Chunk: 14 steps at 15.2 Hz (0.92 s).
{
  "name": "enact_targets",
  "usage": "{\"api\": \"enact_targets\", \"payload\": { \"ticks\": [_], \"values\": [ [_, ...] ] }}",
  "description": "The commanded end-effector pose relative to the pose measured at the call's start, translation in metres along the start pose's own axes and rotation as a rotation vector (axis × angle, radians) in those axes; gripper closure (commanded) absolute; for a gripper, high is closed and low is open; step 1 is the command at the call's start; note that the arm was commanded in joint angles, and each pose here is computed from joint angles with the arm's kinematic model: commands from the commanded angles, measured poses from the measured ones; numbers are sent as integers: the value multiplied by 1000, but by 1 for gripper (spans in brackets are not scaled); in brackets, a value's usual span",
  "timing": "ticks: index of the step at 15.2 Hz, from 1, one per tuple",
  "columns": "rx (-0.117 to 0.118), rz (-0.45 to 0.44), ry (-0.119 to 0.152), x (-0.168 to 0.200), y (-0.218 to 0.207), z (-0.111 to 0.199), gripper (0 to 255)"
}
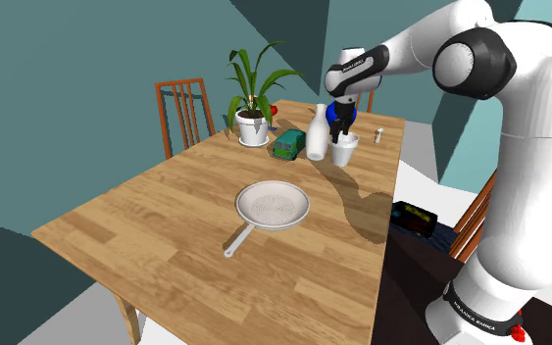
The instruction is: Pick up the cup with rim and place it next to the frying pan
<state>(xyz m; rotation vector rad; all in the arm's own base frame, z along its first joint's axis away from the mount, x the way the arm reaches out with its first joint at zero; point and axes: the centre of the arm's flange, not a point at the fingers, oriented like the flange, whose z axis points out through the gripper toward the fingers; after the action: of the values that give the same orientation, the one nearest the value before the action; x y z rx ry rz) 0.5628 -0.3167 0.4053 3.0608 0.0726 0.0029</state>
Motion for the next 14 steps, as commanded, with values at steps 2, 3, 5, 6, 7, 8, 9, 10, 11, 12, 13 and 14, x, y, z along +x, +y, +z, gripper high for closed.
{"api": "enact_targets", "payload": {
  "ticks": [2, 3, 5, 6, 7, 8, 9, 10, 11, 12, 13, 14],
  "values": [
    [-1, 0, 1, 0, 1, 15, 0],
    [-1, 0, 1, 0, 1, 20, 0],
    [-1, 0, 1, 0, 1, 29, 0],
    [-1, 0, 1, 0, 1, 29, 0],
    [-1, 0, 1, 0, 1, 29, 0],
    [-1, 0, 1, 0, 1, 29, 0],
    [-1, 0, 1, 0, 1, 29, 0],
    [-1, 0, 1, 0, 1, 29, 0],
    [-1, 0, 1, 0, 1, 29, 0],
    [0, 0, 1, 0, 1, 29, 0],
    [0, 0, 1, 0, 1, 29, 255],
    [0, 0, 1, 0, 1, 29, 255]
  ]
}}
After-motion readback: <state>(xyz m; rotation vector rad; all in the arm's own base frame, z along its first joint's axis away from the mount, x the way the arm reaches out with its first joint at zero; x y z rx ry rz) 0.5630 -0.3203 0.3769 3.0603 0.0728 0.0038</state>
